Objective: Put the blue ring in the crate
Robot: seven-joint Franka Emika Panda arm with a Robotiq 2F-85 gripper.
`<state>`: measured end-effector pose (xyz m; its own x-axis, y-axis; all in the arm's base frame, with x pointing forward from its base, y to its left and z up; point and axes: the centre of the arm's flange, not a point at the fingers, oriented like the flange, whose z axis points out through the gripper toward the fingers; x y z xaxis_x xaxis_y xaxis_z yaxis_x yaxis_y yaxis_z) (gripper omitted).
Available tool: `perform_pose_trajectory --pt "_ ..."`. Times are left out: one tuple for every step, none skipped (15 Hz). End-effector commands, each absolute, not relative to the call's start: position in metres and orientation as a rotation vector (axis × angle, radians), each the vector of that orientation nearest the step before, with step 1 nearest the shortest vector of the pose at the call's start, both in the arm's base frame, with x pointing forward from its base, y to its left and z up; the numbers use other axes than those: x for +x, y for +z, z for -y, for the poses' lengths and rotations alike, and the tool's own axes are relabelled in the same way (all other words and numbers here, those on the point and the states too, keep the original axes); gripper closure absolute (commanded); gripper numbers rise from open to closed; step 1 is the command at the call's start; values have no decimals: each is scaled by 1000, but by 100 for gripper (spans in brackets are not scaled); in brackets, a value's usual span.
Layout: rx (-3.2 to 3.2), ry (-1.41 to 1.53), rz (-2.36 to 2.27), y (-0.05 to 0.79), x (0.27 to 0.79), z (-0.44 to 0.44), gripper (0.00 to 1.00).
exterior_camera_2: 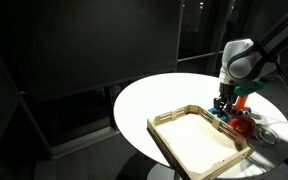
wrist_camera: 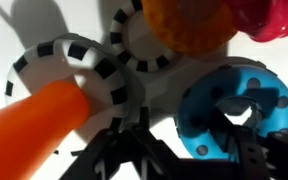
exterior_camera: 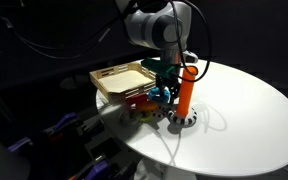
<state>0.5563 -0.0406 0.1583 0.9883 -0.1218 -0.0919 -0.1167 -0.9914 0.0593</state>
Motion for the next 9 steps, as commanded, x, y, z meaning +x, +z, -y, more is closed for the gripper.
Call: perform_pose_trajectory --pt "3062 -123 210 163 563 42 66" --pt "3065 -114 214 168 562 42 75" --pt "3066 -107 218 171 563 42 84" --pt "3068 -96 222 179 563 43 90" --pt "3069 -89 225 183 563 44 90" --pt "3073 -80 228 190 563 44 90" --pt "3078 -72 227 198 562 44 90" --pt "3079 -61 223 205 563 42 90" --pt "3078 -49 219 214 563 41 90"
